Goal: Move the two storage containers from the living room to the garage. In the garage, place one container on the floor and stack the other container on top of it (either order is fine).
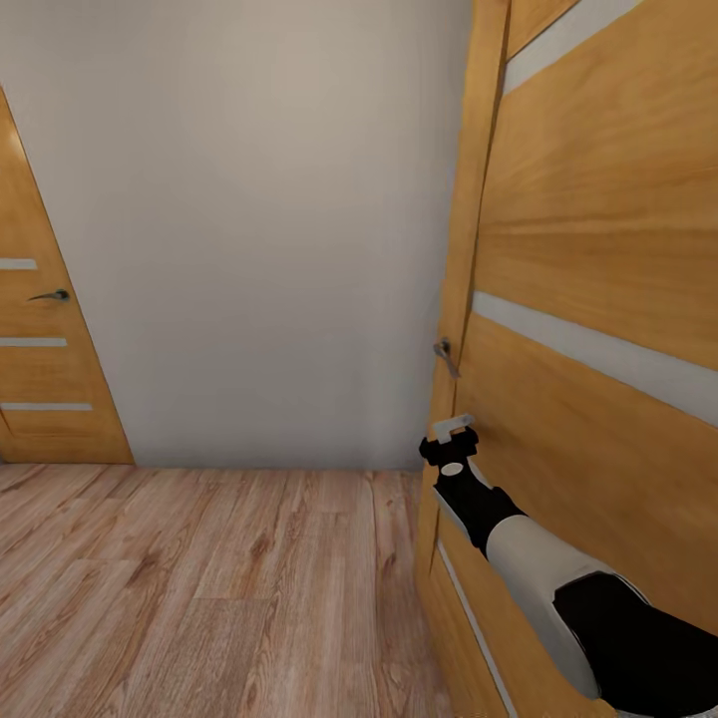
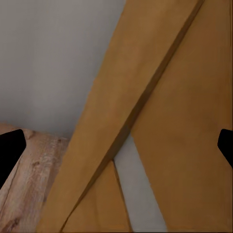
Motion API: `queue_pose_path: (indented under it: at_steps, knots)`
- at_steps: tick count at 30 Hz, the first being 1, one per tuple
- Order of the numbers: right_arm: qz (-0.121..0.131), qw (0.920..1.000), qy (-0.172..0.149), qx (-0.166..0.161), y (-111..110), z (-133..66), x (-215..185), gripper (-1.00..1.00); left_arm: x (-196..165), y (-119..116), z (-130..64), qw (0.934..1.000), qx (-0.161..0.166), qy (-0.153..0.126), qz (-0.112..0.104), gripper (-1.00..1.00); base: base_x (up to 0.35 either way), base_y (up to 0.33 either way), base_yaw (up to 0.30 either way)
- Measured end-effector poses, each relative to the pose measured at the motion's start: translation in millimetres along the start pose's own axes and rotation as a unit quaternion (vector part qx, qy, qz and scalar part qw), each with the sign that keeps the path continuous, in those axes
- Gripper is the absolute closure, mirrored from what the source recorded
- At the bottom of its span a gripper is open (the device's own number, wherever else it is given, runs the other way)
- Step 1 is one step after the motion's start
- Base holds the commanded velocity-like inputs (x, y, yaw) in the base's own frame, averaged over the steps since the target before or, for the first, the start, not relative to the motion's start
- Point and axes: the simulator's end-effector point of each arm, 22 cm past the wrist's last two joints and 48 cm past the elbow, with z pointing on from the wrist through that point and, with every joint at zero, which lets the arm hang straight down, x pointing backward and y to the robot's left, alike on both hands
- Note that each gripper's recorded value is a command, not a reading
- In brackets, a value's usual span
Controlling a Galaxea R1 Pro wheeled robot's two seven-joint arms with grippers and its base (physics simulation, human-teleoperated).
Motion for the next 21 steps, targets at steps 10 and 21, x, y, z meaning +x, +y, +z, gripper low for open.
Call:
queue_pose_path:
  at_steps: [10, 21]
  knots:
    - [-0.011, 0.9996, 0.005, 0.026, -40.9, 8.4, 13.7, -1.0, 0.0, -0.1, 0.0, 1.0, 0.0, 0.0, 0.0, -1.0, 0.0, 0.0, 0.0]
    - [0.014, 0.9981, 0.022, 0.056, -79.8, 13.6, 30.5, -1.0, 0.0, 0.0, 0.0, 1.0, 0.0, 0.0, 0.0, -1.0, 0.0, 0.0, 0.0]
